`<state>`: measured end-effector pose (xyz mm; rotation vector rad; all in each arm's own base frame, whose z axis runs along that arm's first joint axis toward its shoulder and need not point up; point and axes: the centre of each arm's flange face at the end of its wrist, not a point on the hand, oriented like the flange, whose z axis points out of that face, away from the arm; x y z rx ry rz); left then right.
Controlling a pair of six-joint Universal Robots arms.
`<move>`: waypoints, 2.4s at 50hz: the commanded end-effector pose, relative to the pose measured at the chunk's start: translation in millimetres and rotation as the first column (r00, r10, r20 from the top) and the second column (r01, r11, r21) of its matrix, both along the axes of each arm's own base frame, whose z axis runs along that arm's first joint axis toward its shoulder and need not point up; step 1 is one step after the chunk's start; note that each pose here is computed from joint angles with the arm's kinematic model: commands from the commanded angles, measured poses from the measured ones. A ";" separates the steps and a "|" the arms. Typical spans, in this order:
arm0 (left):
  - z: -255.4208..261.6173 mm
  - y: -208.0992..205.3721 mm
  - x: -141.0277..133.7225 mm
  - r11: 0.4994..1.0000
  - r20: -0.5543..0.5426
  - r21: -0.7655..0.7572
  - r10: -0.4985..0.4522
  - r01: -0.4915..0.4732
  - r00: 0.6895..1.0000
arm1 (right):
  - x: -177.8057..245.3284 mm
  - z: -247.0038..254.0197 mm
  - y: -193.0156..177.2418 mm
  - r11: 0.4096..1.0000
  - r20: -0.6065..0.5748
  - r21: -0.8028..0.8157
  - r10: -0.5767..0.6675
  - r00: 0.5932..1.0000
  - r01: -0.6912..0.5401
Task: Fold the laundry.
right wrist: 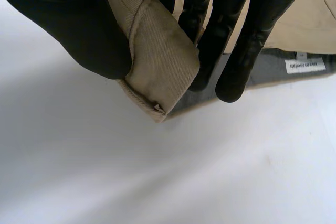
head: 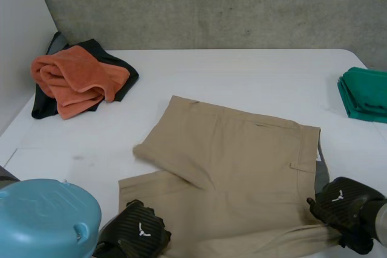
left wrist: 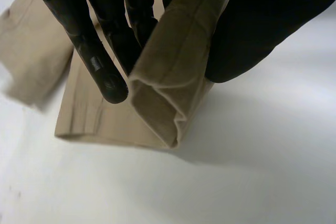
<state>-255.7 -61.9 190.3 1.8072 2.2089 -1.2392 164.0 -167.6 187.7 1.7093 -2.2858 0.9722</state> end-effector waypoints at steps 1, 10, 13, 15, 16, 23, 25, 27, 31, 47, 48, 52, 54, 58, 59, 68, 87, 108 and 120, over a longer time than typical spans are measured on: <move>5.5 -43.0 -35.5 0.991 -0.115 -0.131 -0.009 -0.007 0.993 | -0.7 7.4 -31.9 0.989 0.077 -0.135 -0.048 0.996 0.059; -5.4 -150.2 -100.0 0.898 -0.281 -0.411 0.041 -0.159 0.959 | 16.7 -5.8 -94.8 0.940 0.178 -0.289 -0.135 0.975 0.183; -9.9 -186.7 -120.8 0.830 -0.301 -0.527 0.016 -0.181 0.953 | 30.8 -1.9 -113.1 0.896 0.180 -0.402 -0.125 0.976 0.189; -10.6 -201.4 -130.9 0.786 -0.299 -0.591 -0.008 -0.179 0.954 | 42.9 -4.4 -127.8 0.860 0.184 -0.476 -0.110 0.977 0.187; -11.4 -208.3 -135.4 0.762 -0.294 -0.623 -0.019 -0.177 0.956 | 45.4 -5.3 -134.3 0.845 0.188 -0.500 -0.110 0.976 0.191; -30.2 -255.8 -168.9 0.557 -0.240 -0.816 -0.081 -0.156 0.967 | 64.1 -32.7 -191.0 0.762 0.198 -0.619 -0.082 0.977 0.189; -37.0 -265.7 -172.4 0.548 -0.256 -0.820 -0.095 -0.165 0.962 | 67.7 -37.0 -200.9 0.748 0.192 -0.639 -0.075 0.979 0.182; -42.5 -268.5 -174.0 0.554 -0.271 -0.815 -0.106 -0.170 0.957 | 70.1 -43.0 -211.2 0.740 0.184 -0.649 -0.074 0.980 0.178; -56.4 -265.7 -176.2 0.599 -0.308 -0.783 -0.143 -0.166 0.940 | 71.9 -54.5 -217.8 0.749 0.187 -0.638 -0.078 0.979 0.181; -30.0 -231.9 -152.6 0.697 -0.467 -0.672 -0.137 -0.250 0.874 | 55.6 -2.9 -163.5 0.813 0.460 -0.441 -0.159 0.873 0.380; -25.5 -225.9 -147.7 0.728 -0.509 -0.632 -0.129 -0.267 0.851 | 53.0 -3.9 -159.9 0.827 0.459 -0.413 -0.171 0.872 0.380; -11.6 -209.5 -131.6 0.806 -0.611 -0.510 -0.092 -0.302 0.786 | 32.2 -18.3 -144.7 0.884 0.439 -0.224 -0.284 0.852 0.410; -8.7 -202.8 -126.0 0.837 -0.639 -0.456 -0.071 -0.303 0.766 | 23.1 -25.7 -137.3 0.895 0.428 -0.127 -0.339 0.838 0.428; -8.0 -186.6 -114.5 0.910 -0.672 -0.321 -0.023 -0.263 0.741 | 19.1 -36.0 -130.4 0.903 0.428 -0.072 -0.356 0.831 0.424; -7.4 -181.4 -110.8 0.935 -0.681 -0.263 -0.007 -0.237 0.732 | 18.7 -37.1 -130.2 0.903 0.428 -0.074 -0.355 0.831 0.424; -5.3 -171.4 -93.0 0.986 -0.722 0.000 0.114 -0.164 0.683 | 16.8 -59.8 -145.1 0.894 0.433 -0.119 -0.345 0.833 0.432; 21.4 -162.8 -54.9 0.971 -0.737 -0.003 0.159 -0.238 0.657 | -18.0 5.4 -171.1 0.770 0.041 -0.622 -0.153 0.987 0.145; 41.8 -178.0 -50.5 0.947 -0.767 -0.067 0.152 -0.313 0.624 | 184.1 -30.7 -26.9 0.701 0.184 -0.582 0.608 0.773 -0.413; 51.9 -193.6 -112.0 0.965 -0.805 -0.138 0.022 -0.223 0.593 | 102.1 52.6 -119.0 0.953 0.863 -0.129 -0.029 0.504 0.276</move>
